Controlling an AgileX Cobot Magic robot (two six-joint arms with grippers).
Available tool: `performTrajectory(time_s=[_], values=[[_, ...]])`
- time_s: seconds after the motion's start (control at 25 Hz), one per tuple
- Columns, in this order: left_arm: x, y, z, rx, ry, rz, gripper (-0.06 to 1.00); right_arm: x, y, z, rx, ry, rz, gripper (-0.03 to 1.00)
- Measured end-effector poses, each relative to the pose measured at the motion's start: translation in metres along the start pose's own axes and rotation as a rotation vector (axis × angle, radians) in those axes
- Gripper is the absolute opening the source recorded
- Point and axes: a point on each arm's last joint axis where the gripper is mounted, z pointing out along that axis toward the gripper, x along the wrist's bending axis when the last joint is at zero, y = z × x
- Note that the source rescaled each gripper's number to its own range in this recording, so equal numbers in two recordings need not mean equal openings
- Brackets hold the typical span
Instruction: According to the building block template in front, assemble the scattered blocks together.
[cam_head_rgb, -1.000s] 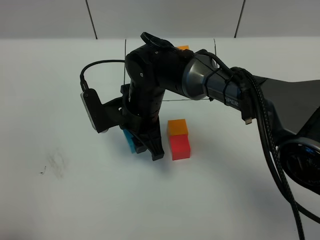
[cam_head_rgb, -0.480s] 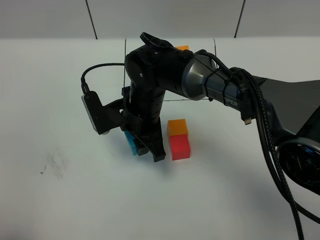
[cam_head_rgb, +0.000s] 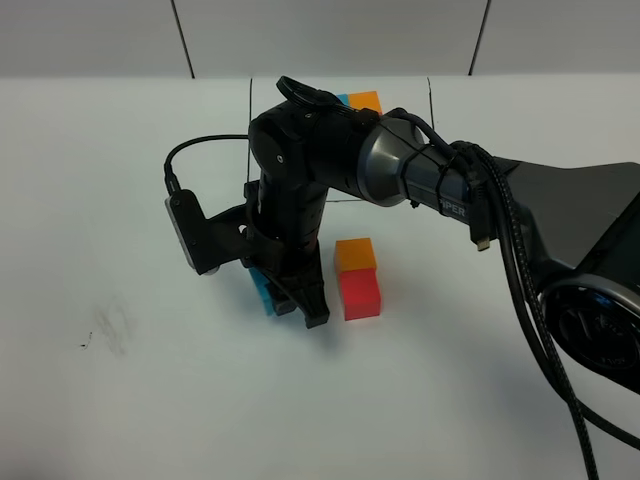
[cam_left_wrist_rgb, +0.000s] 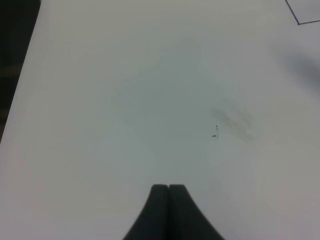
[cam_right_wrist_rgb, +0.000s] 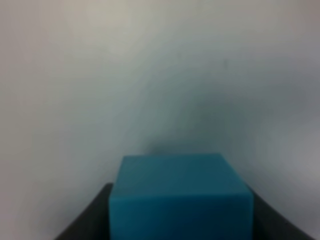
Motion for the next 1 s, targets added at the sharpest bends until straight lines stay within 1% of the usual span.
performTrajectory(time_s=[0.32, 0.6, 0.84, 1.0], values=[[0.000, 0.000, 0.000, 0.000, 0.000, 0.000, 0.00, -0.010, -0.011, 0.006, -0.005, -0.040, 0.026, 0.43], [0.000, 0.000, 0.000, 0.000, 0.000, 0.000, 0.00, -0.011, -0.018, 0.018, -0.006, -0.011, 0.068, 0.43], [0.000, 0.000, 0.000, -0.001, 0.000, 0.000, 0.00, -0.015, -0.021, 0.018, -0.046, -0.018, 0.136, 0.43], [0.000, 0.000, 0.000, -0.001, 0.000, 0.000, 0.00, -0.016, -0.025, 0.019, -0.047, -0.017, 0.161, 0.43]])
